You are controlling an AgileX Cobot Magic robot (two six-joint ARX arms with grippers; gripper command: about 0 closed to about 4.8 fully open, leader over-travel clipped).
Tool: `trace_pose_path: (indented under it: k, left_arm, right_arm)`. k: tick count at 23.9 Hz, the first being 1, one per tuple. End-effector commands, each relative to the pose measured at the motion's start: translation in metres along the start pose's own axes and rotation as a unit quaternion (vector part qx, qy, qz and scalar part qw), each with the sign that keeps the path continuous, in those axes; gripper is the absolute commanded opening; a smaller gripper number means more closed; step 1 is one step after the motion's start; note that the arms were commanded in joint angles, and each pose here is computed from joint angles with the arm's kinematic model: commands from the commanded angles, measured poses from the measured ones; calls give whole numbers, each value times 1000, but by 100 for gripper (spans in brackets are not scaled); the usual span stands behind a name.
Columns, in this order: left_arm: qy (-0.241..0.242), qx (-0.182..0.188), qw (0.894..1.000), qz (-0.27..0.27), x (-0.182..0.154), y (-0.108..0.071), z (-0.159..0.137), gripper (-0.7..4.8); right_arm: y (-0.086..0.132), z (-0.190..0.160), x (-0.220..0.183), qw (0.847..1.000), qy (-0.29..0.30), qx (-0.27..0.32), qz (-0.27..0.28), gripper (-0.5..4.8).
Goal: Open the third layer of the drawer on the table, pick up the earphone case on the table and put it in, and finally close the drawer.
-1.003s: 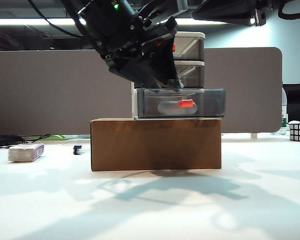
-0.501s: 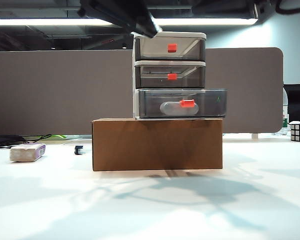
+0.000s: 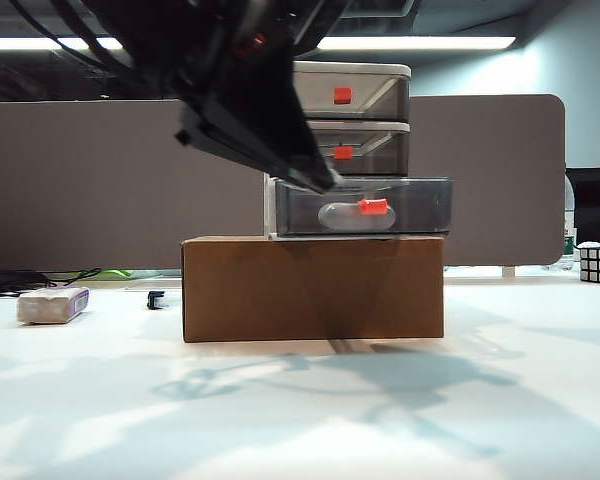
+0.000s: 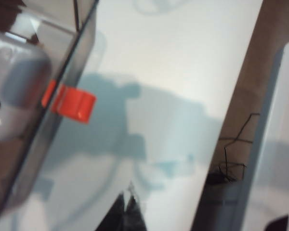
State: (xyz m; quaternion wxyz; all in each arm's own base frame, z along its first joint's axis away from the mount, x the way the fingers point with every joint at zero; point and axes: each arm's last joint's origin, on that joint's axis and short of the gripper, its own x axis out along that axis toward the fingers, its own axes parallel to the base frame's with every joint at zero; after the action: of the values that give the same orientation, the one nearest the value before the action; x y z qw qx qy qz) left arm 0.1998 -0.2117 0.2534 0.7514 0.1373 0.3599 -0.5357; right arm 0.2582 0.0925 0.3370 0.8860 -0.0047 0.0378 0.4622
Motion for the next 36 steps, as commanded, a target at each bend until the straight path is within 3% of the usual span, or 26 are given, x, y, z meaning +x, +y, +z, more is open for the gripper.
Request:
trace_pose_path:
  k: [1, 5, 15, 26, 36]
  left_arm:
    - [-36, 14, 999, 6, 10, 5, 8, -6]
    - [-44, 17, 999, 25, 20, 11, 10, -6]
    - [-75, 25, 987, 137, 25, 21, 18, -6]
    - [-112, 37, 974, 191, 33, 38, 23, -6]
    - [-148, 42, 946, 284, 31, 48, 31, -6]
  right_arm:
    - [-3, 1, 4, 1000, 1, -1, -5, -5]
    - [-4, -2, 5, 1000, 8, -4, -5, -5]
    - [-5, -2, 5, 1000, 11, -18, -16, -5]
    - [-5, -2, 5, 1000, 11, -20, -17, -5]
    - [-5, -3, 5, 1000, 16, -18, -17, -5]
